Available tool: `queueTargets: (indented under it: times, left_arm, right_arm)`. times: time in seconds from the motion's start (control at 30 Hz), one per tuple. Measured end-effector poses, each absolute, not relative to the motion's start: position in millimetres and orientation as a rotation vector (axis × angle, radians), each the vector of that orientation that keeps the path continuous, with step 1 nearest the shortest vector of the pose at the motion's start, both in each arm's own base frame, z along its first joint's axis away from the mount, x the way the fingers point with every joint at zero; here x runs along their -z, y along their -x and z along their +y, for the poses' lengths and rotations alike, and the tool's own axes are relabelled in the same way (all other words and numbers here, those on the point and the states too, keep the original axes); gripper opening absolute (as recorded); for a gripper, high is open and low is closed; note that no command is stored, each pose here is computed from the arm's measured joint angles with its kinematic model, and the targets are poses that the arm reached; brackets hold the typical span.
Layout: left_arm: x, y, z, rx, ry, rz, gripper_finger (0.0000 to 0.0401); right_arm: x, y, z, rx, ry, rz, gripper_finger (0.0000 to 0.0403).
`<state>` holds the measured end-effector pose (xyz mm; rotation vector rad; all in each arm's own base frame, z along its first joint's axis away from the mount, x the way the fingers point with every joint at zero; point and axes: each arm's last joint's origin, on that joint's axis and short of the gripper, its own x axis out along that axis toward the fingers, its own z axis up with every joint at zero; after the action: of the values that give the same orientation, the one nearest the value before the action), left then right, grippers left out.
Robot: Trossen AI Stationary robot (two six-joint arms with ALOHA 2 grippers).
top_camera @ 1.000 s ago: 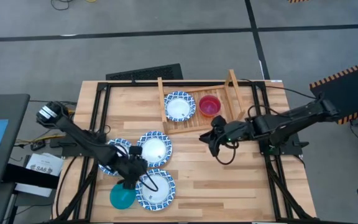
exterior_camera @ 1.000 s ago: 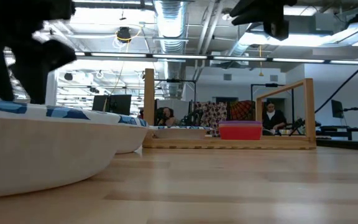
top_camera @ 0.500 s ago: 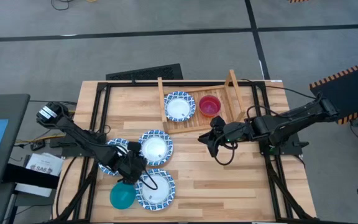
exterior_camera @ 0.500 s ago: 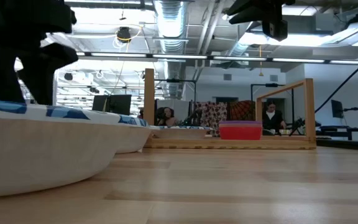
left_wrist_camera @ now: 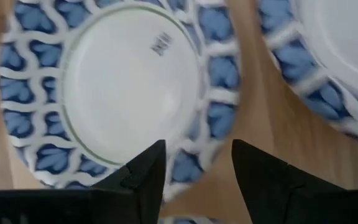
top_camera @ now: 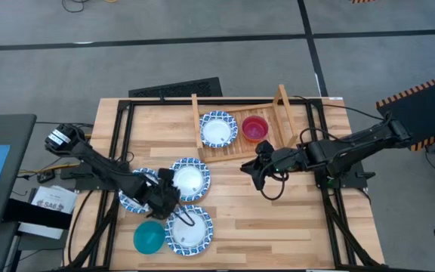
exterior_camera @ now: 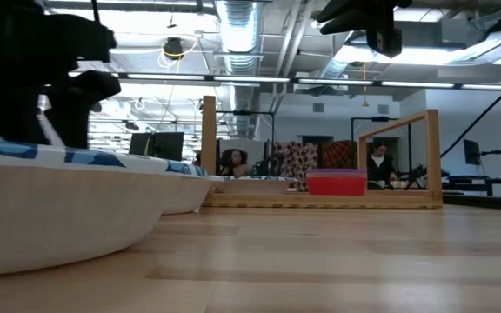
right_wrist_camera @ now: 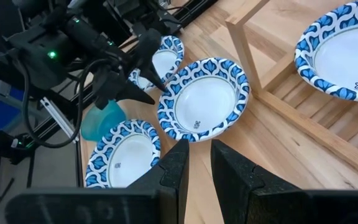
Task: Place and stack bowls onto a shelf
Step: Stack the top right blue pattern bowl on top of the other blue pattern bowl on the shelf
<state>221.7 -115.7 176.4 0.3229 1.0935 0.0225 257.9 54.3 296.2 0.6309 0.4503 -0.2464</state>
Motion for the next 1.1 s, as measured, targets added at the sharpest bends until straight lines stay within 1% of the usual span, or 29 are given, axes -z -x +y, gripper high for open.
queueTargets:
  times: [0.17, 0.33, 0.5, 0.67, 0.77, 1.0, 1.1]
  left_arm:
    - [-175.3, -223.9, -111.6, -0.010, -0.315, 1.102, 0.0171]
    - [-166.0, -218.5, -109.3, 0.028, -0.339, 1.132, 0.0171]
    - [-162.9, -218.9, -106.2, 0.009, -0.392, 1.107, 0.0171]
    - [-163.2, -222.1, -104.1, 0.001, -0.358, 1.092, 0.0168]
    - [-163.3, -222.4, -103.4, -0.010, -0.364, 1.089, 0.0149]
    - [-168.8, -226.0, -105.0, -0.019, -0.362, 1.067, 0.0064]
    - [-175.8, -230.1, -107.6, -0.001, -0.344, 1.055, 0.0036]
  right_arm:
    - [-296.2, -257.9, 54.2, 0.248, -0.631, 0.449, 0.0095]
    - [-296.3, -258.0, 54.2, 0.249, -0.632, 0.447, 0.0095]
    - [-296.8, -258.1, 53.8, 0.264, -0.628, 0.435, 0.0095]
    - [-296.8, -258.2, 53.0, 0.272, -0.627, 0.432, 0.0095]
    - [-296.8, -258.2, 53.0, 0.273, -0.628, 0.431, 0.0095]
    - [-296.8, -258.2, 53.0, 0.273, -0.628, 0.431, 0.0095]
    - [-296.8, -258.2, 53.0, 0.273, -0.628, 0.431, 0.0095]
